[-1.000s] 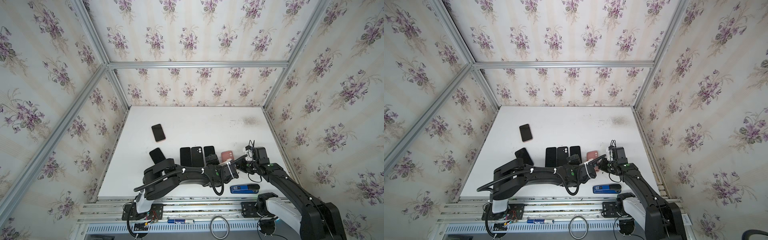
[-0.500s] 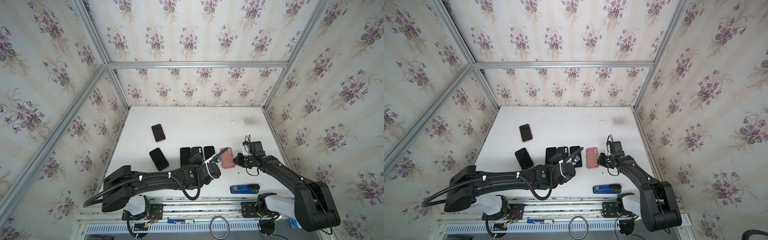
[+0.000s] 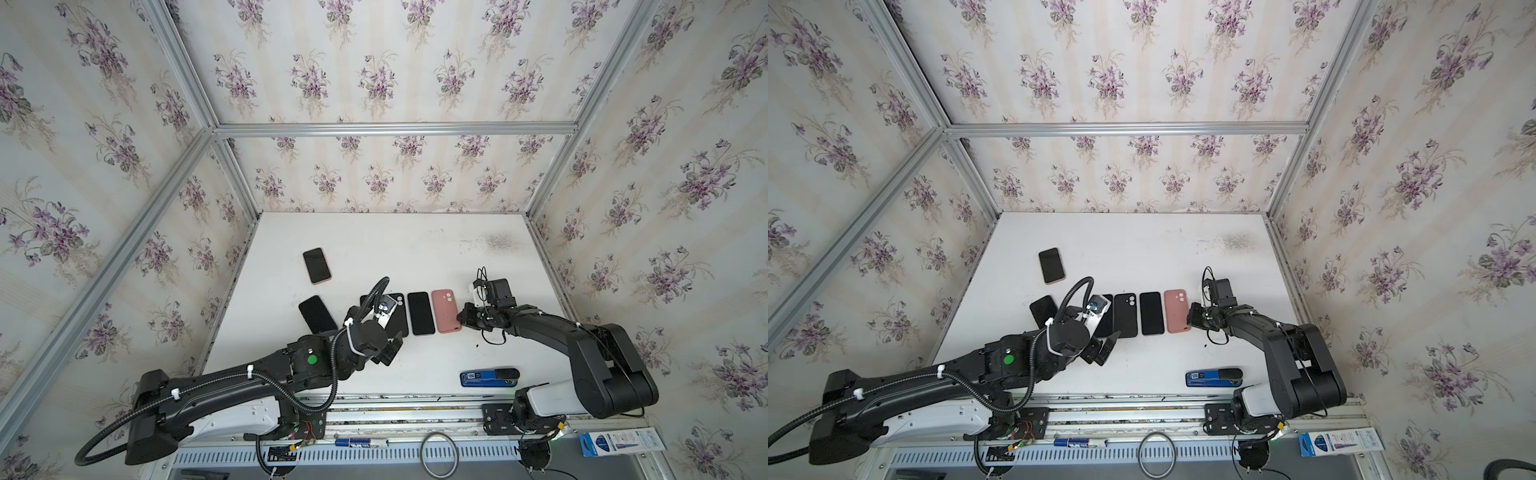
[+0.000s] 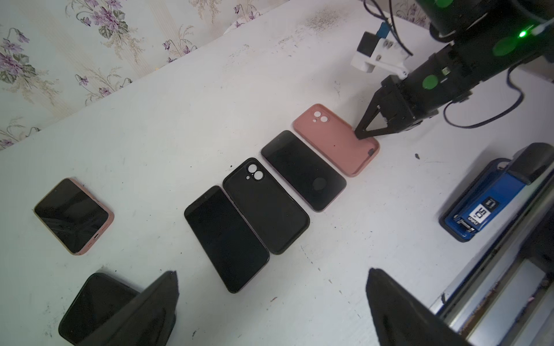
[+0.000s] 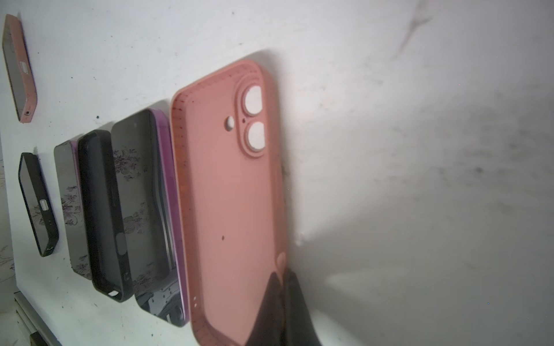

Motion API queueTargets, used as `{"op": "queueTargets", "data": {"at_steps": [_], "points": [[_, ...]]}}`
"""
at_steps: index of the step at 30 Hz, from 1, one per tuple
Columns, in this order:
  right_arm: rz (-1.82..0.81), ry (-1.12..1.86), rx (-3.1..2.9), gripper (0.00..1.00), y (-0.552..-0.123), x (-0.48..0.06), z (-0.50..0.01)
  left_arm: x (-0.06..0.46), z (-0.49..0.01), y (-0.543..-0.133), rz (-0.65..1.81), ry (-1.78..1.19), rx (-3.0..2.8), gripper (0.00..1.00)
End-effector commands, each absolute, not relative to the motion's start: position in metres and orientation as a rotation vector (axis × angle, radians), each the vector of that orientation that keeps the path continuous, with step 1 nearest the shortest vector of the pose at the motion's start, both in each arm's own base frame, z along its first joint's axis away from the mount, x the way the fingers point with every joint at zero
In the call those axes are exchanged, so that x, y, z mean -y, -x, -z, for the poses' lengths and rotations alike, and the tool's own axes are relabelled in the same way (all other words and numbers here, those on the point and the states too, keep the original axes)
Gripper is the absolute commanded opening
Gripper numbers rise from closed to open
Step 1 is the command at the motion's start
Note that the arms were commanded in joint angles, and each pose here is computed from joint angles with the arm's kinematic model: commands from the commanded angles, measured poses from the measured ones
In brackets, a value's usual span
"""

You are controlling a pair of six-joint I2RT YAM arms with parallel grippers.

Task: Take the phone out of the phone case
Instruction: Place the phone case at the center of the table.

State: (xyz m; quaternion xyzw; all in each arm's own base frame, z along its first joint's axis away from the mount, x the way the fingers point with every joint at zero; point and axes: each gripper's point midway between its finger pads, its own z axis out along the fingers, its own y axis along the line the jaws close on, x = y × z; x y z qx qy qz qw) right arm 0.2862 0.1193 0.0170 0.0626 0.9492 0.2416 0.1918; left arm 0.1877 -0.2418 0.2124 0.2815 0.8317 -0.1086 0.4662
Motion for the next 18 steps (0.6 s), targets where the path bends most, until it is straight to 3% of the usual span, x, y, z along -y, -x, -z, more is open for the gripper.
{"op": "queueTargets", "data": {"at_steps": [1,18], "points": [[-0.654,-0.166,-2.617,0.0,-0.3,-0.123,-0.019,0.232,-0.216,-0.181,0.332,-0.626,-2.068,1.0],[-0.69,-0.152,-2.654,0.0,-0.281,-0.139,-0.003,0.188,-0.222,-0.187,0.324,-0.436,-2.104,1.0]]}}
